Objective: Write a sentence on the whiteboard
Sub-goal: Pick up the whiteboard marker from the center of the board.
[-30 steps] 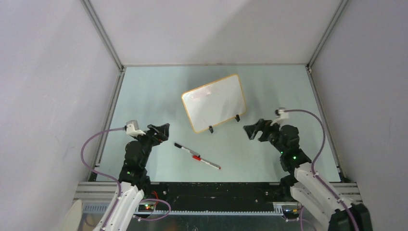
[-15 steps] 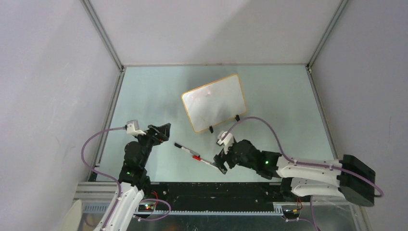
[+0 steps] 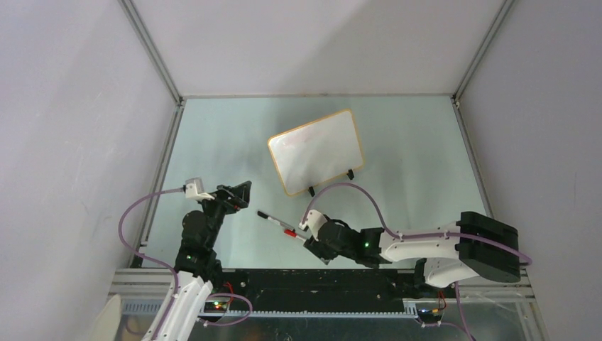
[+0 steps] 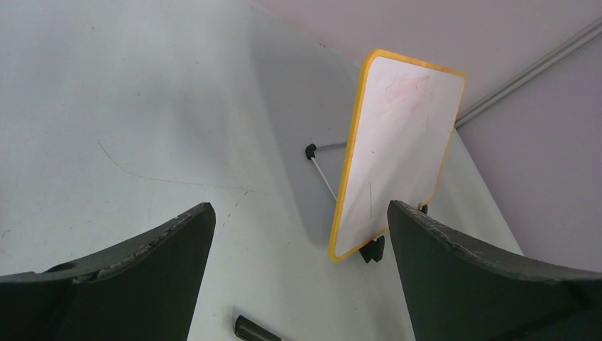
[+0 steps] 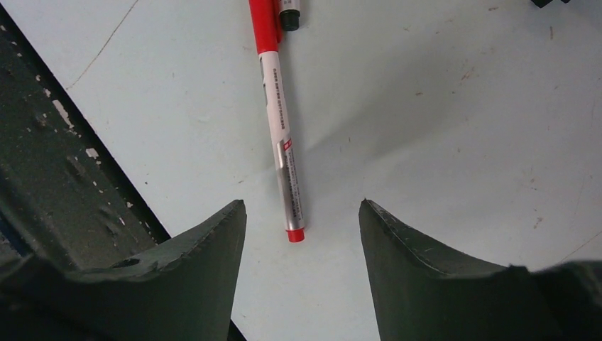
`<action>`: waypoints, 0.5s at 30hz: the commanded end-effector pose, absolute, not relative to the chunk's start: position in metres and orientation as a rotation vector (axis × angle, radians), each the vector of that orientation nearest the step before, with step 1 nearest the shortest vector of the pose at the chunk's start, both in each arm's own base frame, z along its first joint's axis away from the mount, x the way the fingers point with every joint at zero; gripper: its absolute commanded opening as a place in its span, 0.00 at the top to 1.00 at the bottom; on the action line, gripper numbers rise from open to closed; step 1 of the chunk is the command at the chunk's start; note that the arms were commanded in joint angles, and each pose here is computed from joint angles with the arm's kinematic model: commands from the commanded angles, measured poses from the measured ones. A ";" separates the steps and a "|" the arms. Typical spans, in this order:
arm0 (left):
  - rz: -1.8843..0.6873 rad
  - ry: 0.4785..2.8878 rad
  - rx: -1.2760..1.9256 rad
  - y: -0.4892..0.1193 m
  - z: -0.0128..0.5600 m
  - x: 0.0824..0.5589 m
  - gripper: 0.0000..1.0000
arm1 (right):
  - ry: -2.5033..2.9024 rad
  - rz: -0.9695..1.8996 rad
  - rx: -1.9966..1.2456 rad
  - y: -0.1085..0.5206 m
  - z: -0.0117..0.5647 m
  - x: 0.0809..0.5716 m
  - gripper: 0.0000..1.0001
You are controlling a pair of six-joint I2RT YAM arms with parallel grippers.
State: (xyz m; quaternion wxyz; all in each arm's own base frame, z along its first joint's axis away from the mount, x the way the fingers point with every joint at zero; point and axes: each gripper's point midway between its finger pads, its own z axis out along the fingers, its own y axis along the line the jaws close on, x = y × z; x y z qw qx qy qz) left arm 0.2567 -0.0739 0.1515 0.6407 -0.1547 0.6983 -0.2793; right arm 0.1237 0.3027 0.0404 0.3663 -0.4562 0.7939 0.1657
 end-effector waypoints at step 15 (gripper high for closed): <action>-0.582 1.593 -0.445 -0.060 0.148 0.260 0.04 | 2.007 0.383 -1.110 0.373 0.075 0.168 0.37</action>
